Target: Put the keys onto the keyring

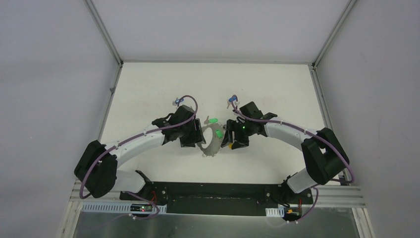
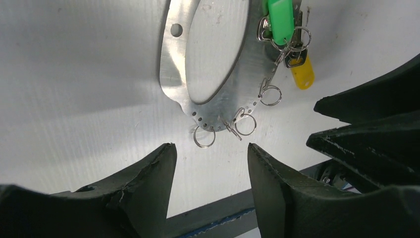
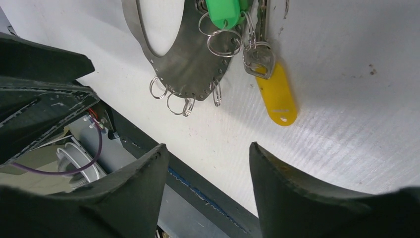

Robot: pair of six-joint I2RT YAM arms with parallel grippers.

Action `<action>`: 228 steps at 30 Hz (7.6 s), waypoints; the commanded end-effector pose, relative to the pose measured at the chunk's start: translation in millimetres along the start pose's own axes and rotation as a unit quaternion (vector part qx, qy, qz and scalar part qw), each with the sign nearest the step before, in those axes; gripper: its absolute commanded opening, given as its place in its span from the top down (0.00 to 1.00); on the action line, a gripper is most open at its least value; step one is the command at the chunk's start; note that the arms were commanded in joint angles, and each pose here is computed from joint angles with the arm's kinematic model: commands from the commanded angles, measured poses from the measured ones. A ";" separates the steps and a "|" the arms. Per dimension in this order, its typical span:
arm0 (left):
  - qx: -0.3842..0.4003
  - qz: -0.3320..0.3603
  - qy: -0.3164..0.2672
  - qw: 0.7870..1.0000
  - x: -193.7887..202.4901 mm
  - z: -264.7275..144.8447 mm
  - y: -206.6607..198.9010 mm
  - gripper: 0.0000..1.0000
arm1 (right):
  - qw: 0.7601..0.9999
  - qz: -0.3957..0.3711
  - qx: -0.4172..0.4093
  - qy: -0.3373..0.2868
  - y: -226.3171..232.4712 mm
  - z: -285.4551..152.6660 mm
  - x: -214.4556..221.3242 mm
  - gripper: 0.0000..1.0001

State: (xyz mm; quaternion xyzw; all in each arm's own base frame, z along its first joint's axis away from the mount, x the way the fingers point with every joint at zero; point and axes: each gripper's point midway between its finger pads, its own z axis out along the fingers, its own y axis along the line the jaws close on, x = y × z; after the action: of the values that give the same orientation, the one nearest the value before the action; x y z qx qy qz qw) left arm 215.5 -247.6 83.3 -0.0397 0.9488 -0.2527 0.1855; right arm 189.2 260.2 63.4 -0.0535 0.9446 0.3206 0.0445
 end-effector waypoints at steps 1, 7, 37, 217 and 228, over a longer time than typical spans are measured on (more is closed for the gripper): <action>0.013 -0.001 -0.052 0.999 -10.7 -16.5 -0.5 0.43 | 0.999 -0.009 -0.031 0.000 18.4 -0.4 -8.2 0.42; 0.037 -0.014 -0.090 0.995 -16.3 -37.3 -4.7 0.41 | 0.997 0.035 -0.064 0.025 24.3 22.4 -10.5 0.67; 0.121 0.022 -0.143 0.982 -28.5 -77.8 -33.0 0.36 | 1.000 0.015 -0.019 0.020 11.6 36.2 -27.4 0.99; 0.346 0.442 -0.242 0.791 -19.3 -179.4 -184.4 1.00 | 0.730 -0.509 -0.313 -0.332 157.7 -175.4 11.3 0.79; 0.308 0.396 -0.219 0.837 -26.0 -185.2 -176.1 1.00 | 0.726 -0.522 -0.287 -0.342 155.7 -184.0 10.8 0.32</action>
State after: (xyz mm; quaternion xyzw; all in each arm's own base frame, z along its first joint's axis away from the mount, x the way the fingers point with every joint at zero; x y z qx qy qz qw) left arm 157.0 -315.3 295.8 0.3875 0.6883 -0.4240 0.4431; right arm 157.0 273.4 271.5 -0.4122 0.5875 0.5073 0.4770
